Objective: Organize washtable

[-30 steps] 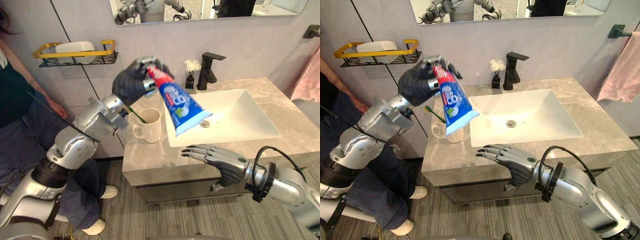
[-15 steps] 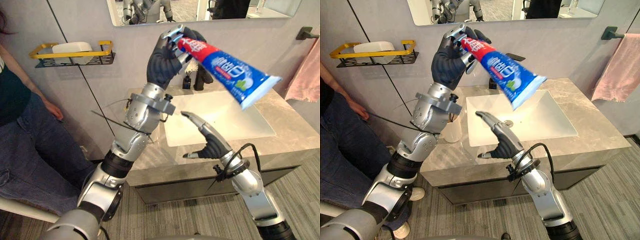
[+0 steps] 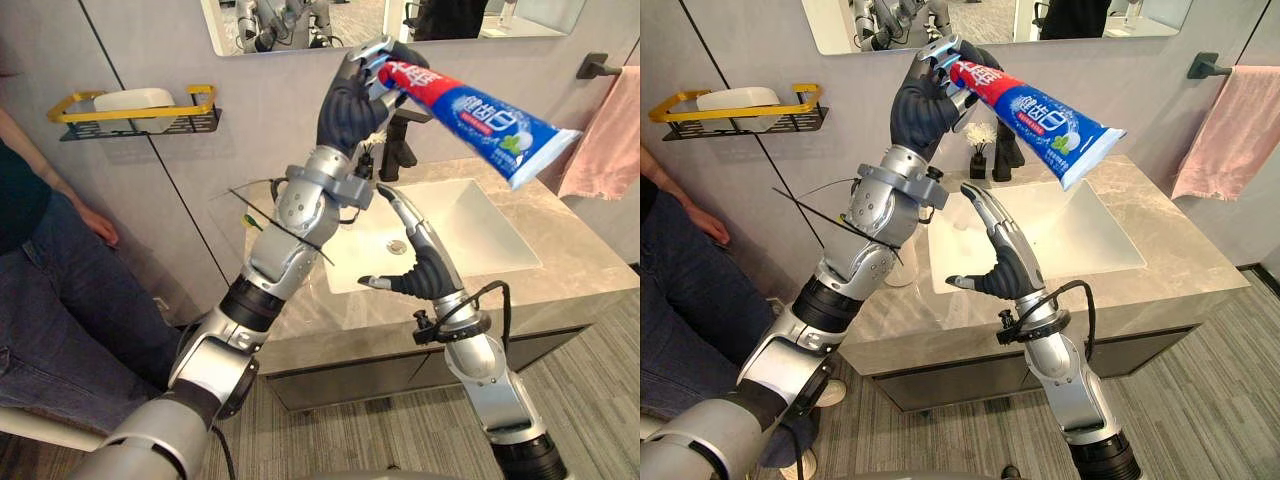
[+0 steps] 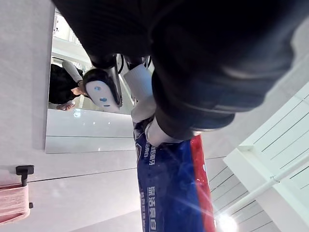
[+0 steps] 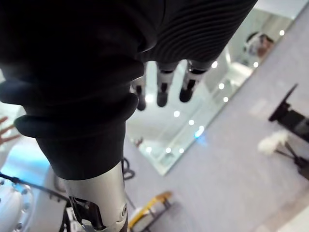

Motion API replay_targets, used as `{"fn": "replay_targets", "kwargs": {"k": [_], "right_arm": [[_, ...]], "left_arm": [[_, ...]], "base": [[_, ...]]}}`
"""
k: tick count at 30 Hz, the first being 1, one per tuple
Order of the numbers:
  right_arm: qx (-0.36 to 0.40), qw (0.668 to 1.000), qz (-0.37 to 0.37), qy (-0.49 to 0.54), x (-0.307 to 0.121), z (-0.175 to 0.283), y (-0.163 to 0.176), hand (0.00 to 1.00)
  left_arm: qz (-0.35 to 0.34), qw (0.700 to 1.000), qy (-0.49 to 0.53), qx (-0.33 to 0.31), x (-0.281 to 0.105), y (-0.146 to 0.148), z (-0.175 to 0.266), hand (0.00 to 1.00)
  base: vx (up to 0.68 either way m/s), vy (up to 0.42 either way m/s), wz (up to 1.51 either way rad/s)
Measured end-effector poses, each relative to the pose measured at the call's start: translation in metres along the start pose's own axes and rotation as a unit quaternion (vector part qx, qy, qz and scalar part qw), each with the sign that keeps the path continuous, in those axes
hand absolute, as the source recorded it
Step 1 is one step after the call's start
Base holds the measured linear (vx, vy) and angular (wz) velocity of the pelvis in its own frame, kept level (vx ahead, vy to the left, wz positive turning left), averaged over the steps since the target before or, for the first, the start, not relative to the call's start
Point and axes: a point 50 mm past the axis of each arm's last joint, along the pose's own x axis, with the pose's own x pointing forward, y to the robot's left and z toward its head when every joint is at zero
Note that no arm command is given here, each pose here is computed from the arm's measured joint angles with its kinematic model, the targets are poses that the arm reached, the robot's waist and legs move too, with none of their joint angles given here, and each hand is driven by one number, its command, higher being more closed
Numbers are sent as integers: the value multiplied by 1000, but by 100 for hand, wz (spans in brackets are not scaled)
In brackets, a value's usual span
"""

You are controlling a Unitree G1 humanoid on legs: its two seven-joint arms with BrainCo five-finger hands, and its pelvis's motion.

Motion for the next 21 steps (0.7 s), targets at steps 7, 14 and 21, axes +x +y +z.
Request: {"fn": "replay_targets", "kwargs": {"k": [7, 14, 21], "right_arm": [[-63, 995, -68, -42, 10, 13, -26, 0], [-110, 987, -111, -29, 10, 4, -53, 0], [-152, 980, -131, 5, 1, -8, -77, 0]], "left_arm": [[23, 999, 46, 12, -1, 11, -19, 100], [21, 999, 23, 33, 11, 16, -4, 100], [39, 998, 8, 41, 12, 34, 7, 100]], "base": [[0, 0, 0], [-1, 1, -6], [-4, -2, -2]]}}
